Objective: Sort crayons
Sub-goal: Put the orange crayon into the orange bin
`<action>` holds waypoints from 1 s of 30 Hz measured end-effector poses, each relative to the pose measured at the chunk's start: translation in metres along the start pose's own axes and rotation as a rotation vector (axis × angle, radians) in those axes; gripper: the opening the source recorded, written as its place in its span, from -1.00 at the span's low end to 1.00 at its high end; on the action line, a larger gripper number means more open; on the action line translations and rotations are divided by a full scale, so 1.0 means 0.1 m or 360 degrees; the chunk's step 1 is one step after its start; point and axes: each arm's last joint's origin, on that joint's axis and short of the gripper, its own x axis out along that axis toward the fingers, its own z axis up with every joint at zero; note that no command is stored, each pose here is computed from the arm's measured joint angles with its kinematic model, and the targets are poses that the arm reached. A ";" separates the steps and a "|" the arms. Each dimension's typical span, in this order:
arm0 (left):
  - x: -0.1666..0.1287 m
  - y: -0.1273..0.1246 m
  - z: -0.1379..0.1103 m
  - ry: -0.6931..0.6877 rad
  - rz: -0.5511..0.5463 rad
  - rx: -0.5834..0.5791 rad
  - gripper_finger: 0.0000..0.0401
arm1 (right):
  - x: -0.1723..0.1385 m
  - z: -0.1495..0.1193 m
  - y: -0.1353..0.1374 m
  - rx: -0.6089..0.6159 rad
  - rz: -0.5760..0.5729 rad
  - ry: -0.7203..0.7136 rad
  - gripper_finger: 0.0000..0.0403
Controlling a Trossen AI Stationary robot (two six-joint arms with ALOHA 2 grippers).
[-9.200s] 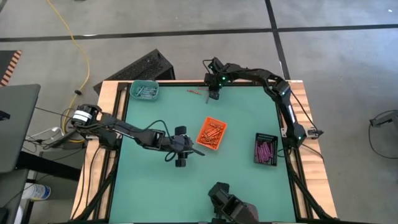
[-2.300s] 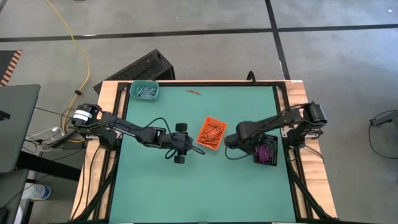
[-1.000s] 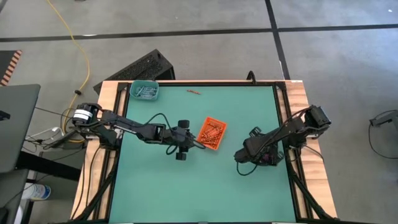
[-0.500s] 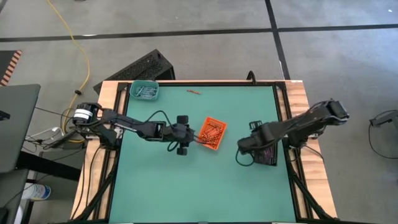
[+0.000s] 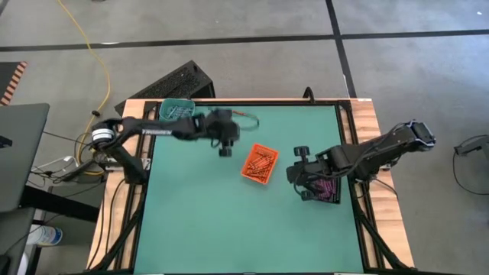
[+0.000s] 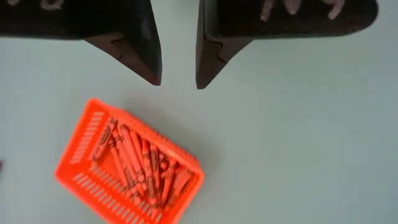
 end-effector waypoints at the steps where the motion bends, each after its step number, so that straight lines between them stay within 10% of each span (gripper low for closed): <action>1: -0.01 0.13 -0.02 0.0006 0.0010 -0.0018 -0.23 | 0.00 0.01 0.00 -0.0009 -0.0001 -0.0007 -0.55; 10: -0.10 1.00 -0.40 -0.0022 0.0047 -0.0175 -0.29 | 0.10 0.06 0.02 -0.0036 -0.0003 -0.0011 -0.55; 30: 0.98 1.55 -0.58 0.0409 -0.0352 -0.0038 -0.29 | 0.18 0.14 0.02 -0.0005 -0.0043 -0.0073 -0.55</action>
